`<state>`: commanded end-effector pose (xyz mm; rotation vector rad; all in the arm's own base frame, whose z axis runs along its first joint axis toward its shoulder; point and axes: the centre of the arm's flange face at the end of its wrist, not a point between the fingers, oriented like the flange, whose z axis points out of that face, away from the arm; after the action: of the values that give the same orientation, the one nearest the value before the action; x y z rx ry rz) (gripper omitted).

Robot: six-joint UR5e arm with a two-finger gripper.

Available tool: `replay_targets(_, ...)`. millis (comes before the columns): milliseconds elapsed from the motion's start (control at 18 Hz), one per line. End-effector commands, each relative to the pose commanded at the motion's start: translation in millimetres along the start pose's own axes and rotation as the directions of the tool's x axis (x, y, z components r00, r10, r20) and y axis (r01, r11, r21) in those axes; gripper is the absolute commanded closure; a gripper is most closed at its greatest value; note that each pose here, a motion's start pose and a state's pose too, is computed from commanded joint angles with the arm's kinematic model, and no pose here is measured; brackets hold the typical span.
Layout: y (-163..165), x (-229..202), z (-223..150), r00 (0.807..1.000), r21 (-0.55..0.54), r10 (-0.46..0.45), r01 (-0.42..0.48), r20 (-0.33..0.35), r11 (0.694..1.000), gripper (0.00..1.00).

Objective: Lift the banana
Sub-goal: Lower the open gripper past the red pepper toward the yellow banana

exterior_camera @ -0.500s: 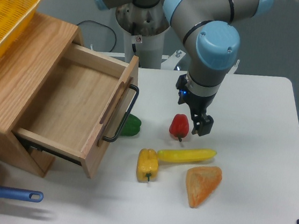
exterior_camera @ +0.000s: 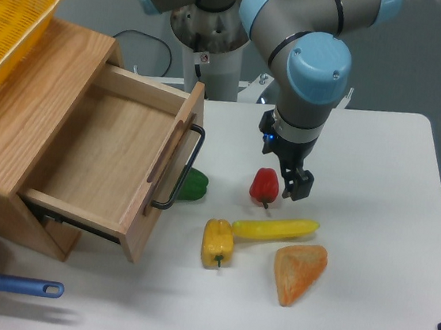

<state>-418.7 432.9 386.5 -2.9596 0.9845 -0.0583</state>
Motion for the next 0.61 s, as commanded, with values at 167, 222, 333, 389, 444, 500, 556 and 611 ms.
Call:
replay_targets(167,-0.1,0.7,3.9,1.0,0.002,-0.006,0.006,-0.008,1.0,0.0)
replay_targets(222,-0.6,0.1,5.8,1.0,0.008,-0.007,0.007,-0.012,1.0,0.0)
replay_targets(333,-5.5,-0.3,7.6,1.0,0.031,-0.011,0.012,-0.014,0.999,0.0)
replay_targets(389,-5.4,0.0,10.6,1.0,0.031,-0.016,0.017,-0.019,0.999,0.0)
replay_targets(444,-5.2,-0.4,12.0,1.0,0.03,-0.014,0.014,-0.009,0.999,0.0)
replay_targets(500,-6.0,-0.2,16.7,1.0,0.029,-0.012,0.012,0.003,1.0,0.0)
replay_targets(556,-5.9,-0.2,20.2,1.0,0.028,-0.012,0.011,0.024,1.0,0.0)
replay_targets(611,-5.7,-1.2,23.7,0.999,0.027,-0.009,0.008,0.042,1.0,0.0)
